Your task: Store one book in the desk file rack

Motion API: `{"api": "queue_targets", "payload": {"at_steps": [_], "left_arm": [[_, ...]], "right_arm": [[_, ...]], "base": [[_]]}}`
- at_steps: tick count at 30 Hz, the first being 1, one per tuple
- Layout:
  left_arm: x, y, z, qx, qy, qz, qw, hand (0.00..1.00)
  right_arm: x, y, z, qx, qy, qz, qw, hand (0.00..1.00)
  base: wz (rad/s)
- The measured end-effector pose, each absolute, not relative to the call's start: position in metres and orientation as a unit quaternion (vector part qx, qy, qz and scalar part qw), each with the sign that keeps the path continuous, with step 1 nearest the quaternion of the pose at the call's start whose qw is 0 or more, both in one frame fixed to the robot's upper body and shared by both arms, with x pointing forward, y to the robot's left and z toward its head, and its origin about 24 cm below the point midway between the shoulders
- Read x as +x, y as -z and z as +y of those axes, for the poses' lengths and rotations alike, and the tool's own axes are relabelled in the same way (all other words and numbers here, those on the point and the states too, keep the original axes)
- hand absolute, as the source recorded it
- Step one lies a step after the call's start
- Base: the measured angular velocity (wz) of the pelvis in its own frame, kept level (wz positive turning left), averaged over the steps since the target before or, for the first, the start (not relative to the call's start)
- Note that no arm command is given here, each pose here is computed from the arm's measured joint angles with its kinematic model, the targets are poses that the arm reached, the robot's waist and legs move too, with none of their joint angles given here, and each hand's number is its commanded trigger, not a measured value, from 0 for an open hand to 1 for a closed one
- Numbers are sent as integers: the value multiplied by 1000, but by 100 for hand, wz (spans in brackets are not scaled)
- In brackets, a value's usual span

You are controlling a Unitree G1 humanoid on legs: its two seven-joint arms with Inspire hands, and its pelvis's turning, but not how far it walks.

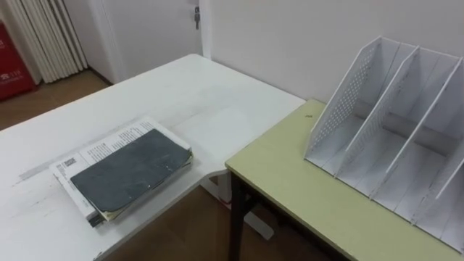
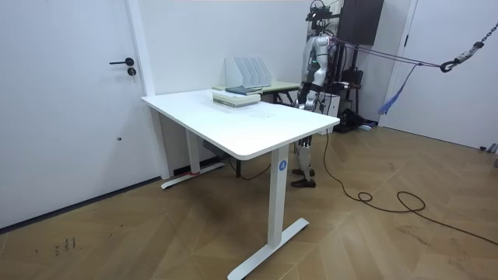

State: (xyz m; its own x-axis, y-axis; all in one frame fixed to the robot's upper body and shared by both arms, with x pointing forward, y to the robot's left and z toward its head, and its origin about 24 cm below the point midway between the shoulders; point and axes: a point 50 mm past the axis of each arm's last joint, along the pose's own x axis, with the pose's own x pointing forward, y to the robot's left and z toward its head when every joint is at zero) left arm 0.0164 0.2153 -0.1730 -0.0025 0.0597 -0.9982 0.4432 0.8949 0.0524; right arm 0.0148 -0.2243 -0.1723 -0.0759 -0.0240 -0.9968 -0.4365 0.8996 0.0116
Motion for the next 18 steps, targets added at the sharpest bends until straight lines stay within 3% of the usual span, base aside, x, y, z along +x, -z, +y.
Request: {"api": "queue_targets", "payload": {"at_steps": [18], "left_arm": [[38,169,222,229,94,651,718,0]], "right_arm": [[11,172,-229,-169,-122,719,663,0]], "base": [[0]]}}
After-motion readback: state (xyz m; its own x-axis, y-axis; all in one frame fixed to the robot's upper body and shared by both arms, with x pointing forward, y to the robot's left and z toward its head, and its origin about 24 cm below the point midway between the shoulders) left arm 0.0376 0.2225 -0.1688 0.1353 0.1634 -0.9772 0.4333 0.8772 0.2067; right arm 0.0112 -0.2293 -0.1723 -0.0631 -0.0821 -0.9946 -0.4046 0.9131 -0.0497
